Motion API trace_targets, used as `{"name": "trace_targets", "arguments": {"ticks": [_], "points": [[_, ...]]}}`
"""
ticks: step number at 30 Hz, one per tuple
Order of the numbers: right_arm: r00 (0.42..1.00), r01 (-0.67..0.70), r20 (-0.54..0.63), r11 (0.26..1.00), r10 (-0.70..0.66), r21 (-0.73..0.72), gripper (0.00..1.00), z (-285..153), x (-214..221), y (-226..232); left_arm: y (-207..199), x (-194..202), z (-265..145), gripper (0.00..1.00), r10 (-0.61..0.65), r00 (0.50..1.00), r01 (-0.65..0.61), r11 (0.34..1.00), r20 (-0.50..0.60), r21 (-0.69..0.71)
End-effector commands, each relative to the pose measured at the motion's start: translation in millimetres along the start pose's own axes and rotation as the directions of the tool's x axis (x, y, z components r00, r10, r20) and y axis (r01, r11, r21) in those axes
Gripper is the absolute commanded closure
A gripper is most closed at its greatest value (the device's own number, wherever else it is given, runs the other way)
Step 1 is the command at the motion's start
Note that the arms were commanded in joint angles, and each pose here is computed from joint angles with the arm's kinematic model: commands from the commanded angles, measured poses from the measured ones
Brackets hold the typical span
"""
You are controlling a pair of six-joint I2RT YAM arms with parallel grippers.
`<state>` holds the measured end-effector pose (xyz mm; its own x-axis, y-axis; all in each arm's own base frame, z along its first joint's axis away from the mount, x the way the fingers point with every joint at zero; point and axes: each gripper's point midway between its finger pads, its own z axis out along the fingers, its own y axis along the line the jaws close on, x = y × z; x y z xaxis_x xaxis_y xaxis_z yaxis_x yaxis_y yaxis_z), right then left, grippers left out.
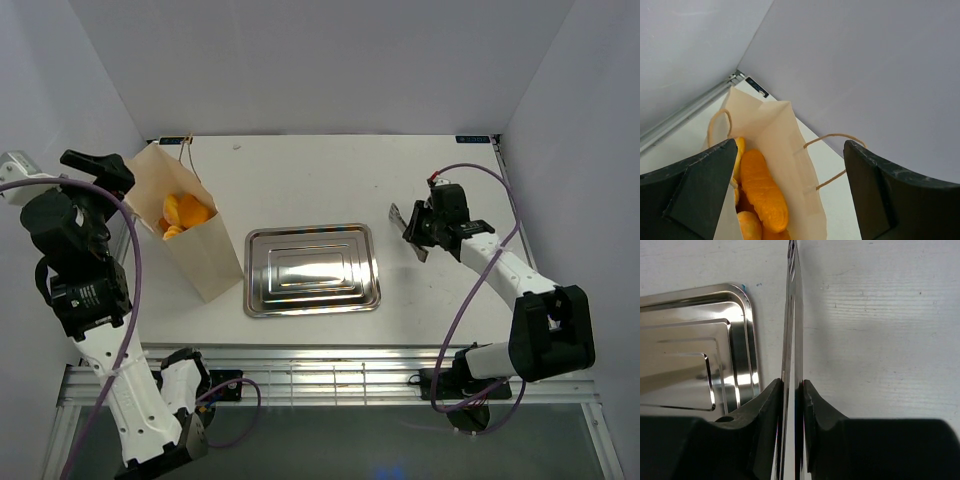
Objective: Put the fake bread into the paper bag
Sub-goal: Place the clamp at the center of the board.
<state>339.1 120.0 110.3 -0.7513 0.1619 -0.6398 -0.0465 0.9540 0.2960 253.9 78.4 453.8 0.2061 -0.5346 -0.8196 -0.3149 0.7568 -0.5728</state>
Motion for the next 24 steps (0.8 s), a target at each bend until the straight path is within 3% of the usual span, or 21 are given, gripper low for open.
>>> {"name": "trace_targets", "arguments": {"ticks": [1,3,6,8,10,15,18,19,21,22,24], "points": [[0.994,-0.019,0.108,0.997,0.027,-0.075,0.71,4.8,-18.5,14.9,-6.3,-42.6,-14.5,0.02,0.068,0.991,-0.063,0.997,0.113,-0.044],[0.996,-0.024,0.083,0.997,0.030,-0.080,0.71,8.4,-10.5,14.3,-20.1,-45.8,-0.8,0.02,0.064,0.994,-0.065,0.998,0.087,0.003],[0.998,-0.037,0.046,0.995,0.042,-0.094,0.69,14.5,1.8,14.8,-71.0,-40.0,4.7,0.02,0.011,1.000,-0.005,0.973,-0.024,0.231],[0.998,-0.053,0.022,0.993,0.056,-0.104,0.69,18.8,12.3,14.3,-102.7,-23.8,12.9,0.02,-0.003,0.992,0.056,0.910,-0.129,0.410],[0.998,-0.069,-0.013,0.991,0.068,-0.117,0.68,21.9,25.5,14.3,-122.4,-25.7,13.4,0.02,-0.038,0.987,0.112,0.859,-0.155,0.500],[0.993,-0.106,-0.071,0.989,0.099,-0.107,0.65,32.5,51.0,7.7,-161.1,-29.7,-1.1,0.02,-0.016,0.987,0.112,0.770,-0.157,0.628],[0.987,-0.125,-0.115,0.987,0.113,-0.101,0.64,37.6,66.9,5.0,-190.8,-8.3,5.2,0.02,-0.013,0.977,0.154,0.738,-0.214,0.658],[0.986,-0.128,-0.120,0.987,0.115,-0.098,0.63,38.6,69.5,4.0,-212.7,12.1,-3.9,0.02,0.027,0.969,0.157,0.697,-0.244,0.700],[0.984,-0.133,-0.129,0.987,0.122,-0.088,0.62,38.3,76.3,0.8,-234.4,45.5,6.4,0.02,0.056,0.957,0.166,0.702,-0.286,0.693],[0.984,-0.132,-0.131,0.987,0.120,-0.087,0.61,38.3,77.0,0.4,-256.2,70.4,-8.6,0.02,0.102,0.943,0.171,0.665,-0.316,0.727],[0.983,-0.129,-0.140,0.988,0.117,-0.084,0.59,38.4,78.6,-0.1,-271.4,101.2,-3.8,0.02,0.128,0.938,0.145,0.697,-0.321,0.702]]}}
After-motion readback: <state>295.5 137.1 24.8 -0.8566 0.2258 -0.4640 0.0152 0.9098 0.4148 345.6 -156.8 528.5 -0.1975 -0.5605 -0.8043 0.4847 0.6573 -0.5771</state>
